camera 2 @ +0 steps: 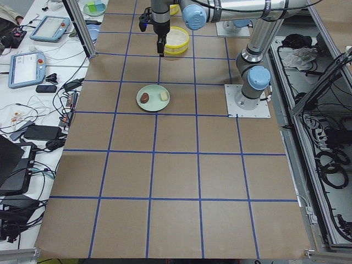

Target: Stack buns with steamer

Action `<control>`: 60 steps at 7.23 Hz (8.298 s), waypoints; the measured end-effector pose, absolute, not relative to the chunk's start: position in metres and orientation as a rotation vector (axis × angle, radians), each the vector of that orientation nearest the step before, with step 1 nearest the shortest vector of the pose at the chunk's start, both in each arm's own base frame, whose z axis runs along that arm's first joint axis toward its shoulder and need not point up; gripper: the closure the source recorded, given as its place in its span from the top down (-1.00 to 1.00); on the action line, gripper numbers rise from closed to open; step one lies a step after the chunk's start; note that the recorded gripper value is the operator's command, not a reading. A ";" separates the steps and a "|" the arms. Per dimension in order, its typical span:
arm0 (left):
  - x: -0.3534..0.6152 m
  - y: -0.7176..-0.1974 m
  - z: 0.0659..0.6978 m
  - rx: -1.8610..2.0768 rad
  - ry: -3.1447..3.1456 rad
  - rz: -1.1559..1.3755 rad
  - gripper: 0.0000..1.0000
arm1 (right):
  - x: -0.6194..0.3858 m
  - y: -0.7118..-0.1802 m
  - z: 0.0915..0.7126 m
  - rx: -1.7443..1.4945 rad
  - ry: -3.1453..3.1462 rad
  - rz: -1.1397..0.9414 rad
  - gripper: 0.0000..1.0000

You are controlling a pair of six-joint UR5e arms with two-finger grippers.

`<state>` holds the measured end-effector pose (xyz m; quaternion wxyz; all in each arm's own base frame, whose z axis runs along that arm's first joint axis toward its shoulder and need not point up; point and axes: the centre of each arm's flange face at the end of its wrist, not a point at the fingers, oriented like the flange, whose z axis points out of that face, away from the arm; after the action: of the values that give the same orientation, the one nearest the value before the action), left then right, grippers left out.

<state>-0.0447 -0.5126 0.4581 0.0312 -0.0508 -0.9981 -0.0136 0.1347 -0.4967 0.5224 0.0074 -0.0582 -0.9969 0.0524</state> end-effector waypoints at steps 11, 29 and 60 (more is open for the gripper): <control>0.023 -0.563 0.198 0.080 -2.942 -0.525 -0.85 | -0.293 -0.566 0.263 0.263 -3.112 -0.077 0.49; -0.415 -0.454 0.252 0.173 -2.760 -0.327 0.76 | -0.143 -0.558 0.371 0.107 -3.097 -0.142 -1.00; 0.012 -0.629 0.222 -0.330 -3.083 -0.048 -1.00 | 0.135 -0.507 0.374 0.092 -3.058 -0.050 1.00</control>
<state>0.0119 -0.6290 0.2217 0.0203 -0.1064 -0.9940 -0.0156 0.1352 -0.5070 0.3739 0.0409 0.0300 -0.9986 -0.0165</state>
